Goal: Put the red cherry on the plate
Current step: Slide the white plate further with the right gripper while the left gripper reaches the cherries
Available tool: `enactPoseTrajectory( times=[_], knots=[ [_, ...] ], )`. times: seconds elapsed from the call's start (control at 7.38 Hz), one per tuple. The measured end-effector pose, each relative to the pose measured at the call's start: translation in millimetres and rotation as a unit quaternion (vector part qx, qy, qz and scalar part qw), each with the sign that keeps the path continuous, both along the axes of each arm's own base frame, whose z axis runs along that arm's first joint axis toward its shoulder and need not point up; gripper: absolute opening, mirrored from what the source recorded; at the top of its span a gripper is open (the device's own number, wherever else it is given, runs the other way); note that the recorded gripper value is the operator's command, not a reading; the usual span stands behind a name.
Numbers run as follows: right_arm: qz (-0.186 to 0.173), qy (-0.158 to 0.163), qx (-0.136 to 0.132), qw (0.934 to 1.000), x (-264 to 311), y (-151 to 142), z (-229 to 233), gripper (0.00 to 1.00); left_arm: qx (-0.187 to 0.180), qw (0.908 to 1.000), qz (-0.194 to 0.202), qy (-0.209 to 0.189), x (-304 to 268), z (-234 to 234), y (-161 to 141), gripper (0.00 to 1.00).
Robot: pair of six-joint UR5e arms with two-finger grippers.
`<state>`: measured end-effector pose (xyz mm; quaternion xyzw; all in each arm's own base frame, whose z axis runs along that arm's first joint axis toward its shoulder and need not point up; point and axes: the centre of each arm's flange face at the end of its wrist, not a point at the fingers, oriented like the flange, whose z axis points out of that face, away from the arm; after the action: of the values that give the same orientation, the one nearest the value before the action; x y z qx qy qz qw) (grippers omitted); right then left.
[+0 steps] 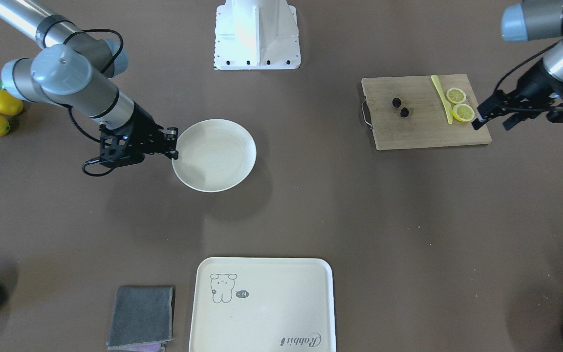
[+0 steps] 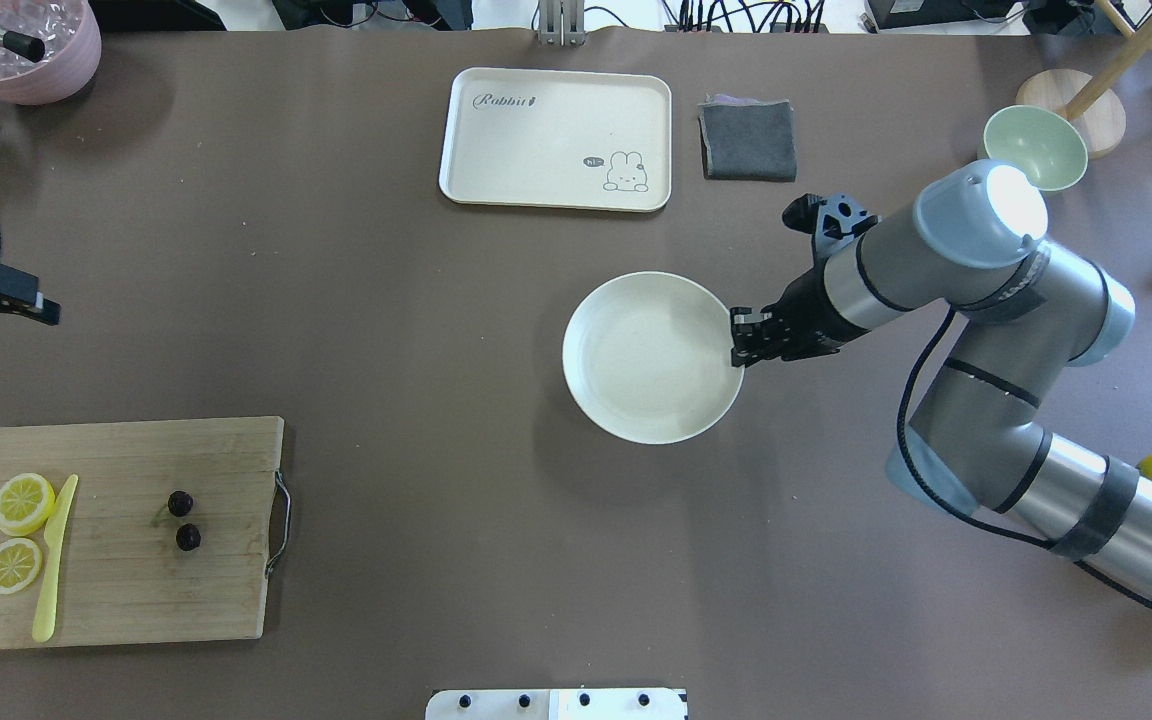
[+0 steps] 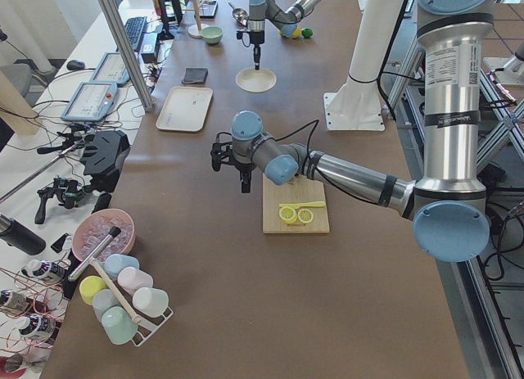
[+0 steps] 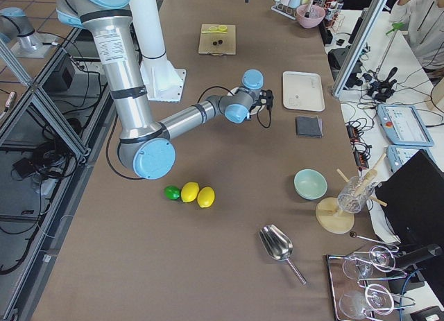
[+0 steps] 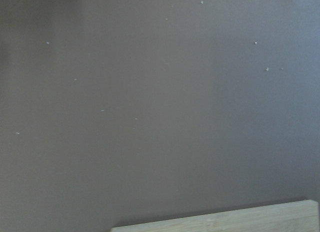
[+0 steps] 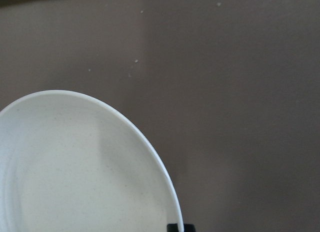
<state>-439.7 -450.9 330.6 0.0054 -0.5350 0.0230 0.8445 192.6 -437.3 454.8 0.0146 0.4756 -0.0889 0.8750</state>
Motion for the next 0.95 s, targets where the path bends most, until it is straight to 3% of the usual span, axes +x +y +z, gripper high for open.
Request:
enactPoseTrajectory(
  times=[0.41, 0.95],
  knots=[
    [0.004, 0.000, 0.007, 1.0000, -36.6, 21.0, -18.2, 0.00, -0.064, 0.9978, -0.020, 0.003, 93.9, -24.3, 50.5, 0.97],
    [-0.014, -0.001, 0.011, 0.9998, -59.1, 42.2, -22.0, 0.00, -0.059, 0.9978, -0.007, -0.031, 136.3, -6.0, 91.4, 0.92]
  ],
)
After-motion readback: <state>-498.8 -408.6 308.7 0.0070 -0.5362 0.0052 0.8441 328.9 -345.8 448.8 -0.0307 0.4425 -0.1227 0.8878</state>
